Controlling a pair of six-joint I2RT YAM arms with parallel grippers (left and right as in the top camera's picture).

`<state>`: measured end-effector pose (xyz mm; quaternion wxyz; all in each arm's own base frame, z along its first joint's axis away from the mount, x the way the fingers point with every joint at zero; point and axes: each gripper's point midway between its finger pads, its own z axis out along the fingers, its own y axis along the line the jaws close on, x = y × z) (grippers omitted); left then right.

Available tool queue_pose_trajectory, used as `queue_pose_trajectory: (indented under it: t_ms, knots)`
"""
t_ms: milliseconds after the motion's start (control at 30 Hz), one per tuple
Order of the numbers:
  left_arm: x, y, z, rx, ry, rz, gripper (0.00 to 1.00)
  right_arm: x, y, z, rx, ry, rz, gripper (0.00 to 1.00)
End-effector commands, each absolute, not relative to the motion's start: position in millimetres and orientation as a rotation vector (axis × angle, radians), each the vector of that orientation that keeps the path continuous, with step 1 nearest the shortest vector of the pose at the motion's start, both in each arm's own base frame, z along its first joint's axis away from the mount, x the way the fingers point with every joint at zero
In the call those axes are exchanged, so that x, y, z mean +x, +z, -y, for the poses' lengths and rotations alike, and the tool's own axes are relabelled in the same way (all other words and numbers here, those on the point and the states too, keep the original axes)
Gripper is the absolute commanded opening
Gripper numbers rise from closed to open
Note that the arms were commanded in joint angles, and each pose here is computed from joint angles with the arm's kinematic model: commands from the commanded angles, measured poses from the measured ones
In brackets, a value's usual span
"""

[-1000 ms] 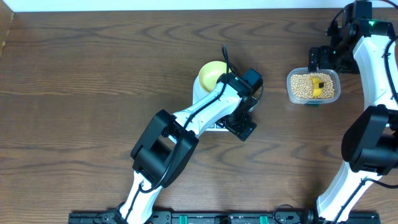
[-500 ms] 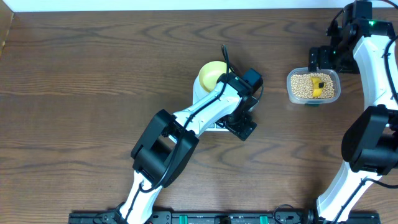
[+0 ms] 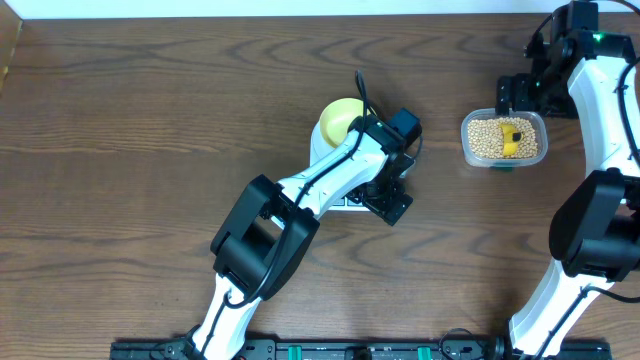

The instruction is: Scoop item into bowl and weigh 50g on scale

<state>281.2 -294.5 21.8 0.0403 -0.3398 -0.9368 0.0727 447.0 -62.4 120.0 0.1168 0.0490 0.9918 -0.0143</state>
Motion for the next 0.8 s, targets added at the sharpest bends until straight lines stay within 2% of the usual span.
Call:
queue_pose_trajectory:
  t_ms: [0,767]
  knots:
    - [282.6,0.8,288.1,-0.986,0.214,2.834,0.98,449.7,122.2,64.8,0.14,-0.056,-2.896,0.99]
    - [288.3,1.5,284.3,-0.952,0.237,2.841,0.98,449.7,122.2,64.8,0.14,-0.056,-2.896,0.99]
